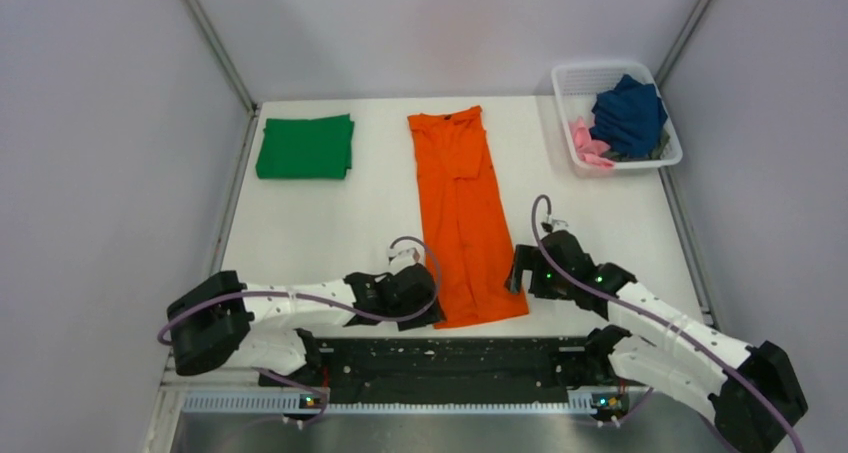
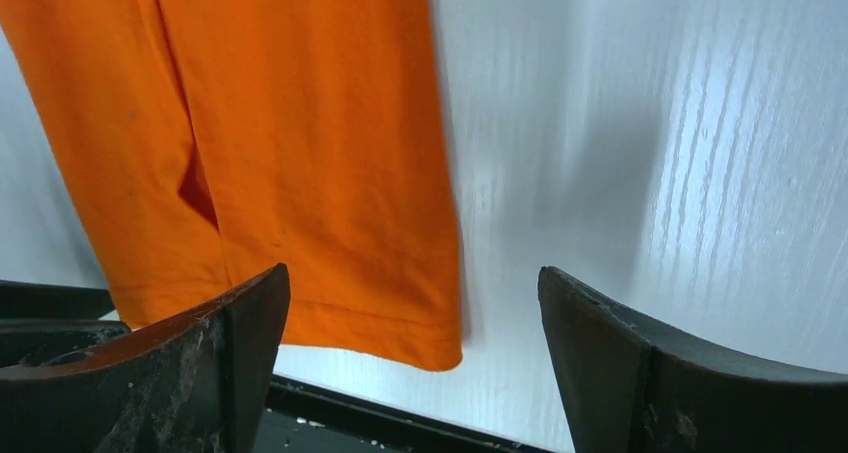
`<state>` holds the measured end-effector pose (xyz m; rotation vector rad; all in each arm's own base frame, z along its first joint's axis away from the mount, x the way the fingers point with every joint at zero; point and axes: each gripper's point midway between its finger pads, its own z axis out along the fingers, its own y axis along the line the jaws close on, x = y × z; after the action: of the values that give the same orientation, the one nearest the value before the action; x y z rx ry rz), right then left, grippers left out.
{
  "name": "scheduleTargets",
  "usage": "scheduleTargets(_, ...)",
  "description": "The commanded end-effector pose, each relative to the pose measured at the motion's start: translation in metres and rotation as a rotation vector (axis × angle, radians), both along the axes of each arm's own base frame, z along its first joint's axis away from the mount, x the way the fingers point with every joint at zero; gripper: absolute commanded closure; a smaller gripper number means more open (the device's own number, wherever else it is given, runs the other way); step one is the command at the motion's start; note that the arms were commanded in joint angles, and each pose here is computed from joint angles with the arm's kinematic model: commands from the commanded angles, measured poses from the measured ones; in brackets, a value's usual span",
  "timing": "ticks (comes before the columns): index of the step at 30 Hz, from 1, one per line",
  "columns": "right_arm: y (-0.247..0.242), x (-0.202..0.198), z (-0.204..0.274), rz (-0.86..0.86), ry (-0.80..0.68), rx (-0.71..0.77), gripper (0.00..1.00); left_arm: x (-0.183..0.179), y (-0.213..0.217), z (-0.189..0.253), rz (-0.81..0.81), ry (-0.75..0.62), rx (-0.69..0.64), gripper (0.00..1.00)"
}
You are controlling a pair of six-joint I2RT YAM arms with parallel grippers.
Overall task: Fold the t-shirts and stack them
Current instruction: Rotate the tshirt 90 degrees, then grab the bottom of the folded rectangular tshirt with both arms
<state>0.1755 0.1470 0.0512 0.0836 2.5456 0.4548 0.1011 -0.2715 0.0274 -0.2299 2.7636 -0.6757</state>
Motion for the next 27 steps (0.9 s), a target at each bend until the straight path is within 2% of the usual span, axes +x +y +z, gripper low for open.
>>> scheduleTargets(1,0.001,0.004,0.016,-0.081,-0.064,0.089,0.08,-0.006,-0.012,-0.007,-0.042,0.03,-0.027,0.42)
scheduleTargets(6,-0.002,-0.004,0.009,-0.089,-0.035,0.094,0.09,-0.013,-0.014,-0.018,-0.053,0.064,-0.006,0.56)
scheduleTargets(7,-0.002,-0.006,0.006,-0.085,-0.026,0.097,0.1,-0.014,-0.015,-0.019,-0.057,0.07,-0.002,0.63)
scheduleTargets(10,0.0,-0.016,-0.002,-0.059,0.011,0.105,0.17,-0.016,-0.009,-0.024,-0.047,0.085,0.026,0.98)
scheduleTargets(17,0.008,-0.053,-0.024,0.025,0.133,0.172,0.43,-0.014,0.002,-0.026,-0.006,0.072,0.051,1.0)
scheduleTargets(20,0.008,-0.059,-0.035,0.029,0.154,0.175,0.47,-0.014,0.005,-0.029,0.01,0.073,0.056,1.0)
scheduleTargets(22,0.009,-0.059,-0.042,0.025,0.163,0.178,0.54,-0.014,0.005,-0.03,0.015,0.076,0.053,1.0)
scheduleTargets(23,0.011,-0.06,-0.043,0.033,0.169,0.189,0.6,-0.014,0.005,-0.031,0.016,0.077,0.049,1.0)
scheduleTargets(26,0.018,-0.064,-0.044,0.065,0.187,0.201,0.99,-0.017,0.005,-0.03,0.011,0.083,0.044,1.0)
scheduleTargets(27,0.018,-0.067,-0.044,0.078,0.193,0.193,1.0,-0.018,0.006,-0.03,0.005,0.083,0.042,1.0)
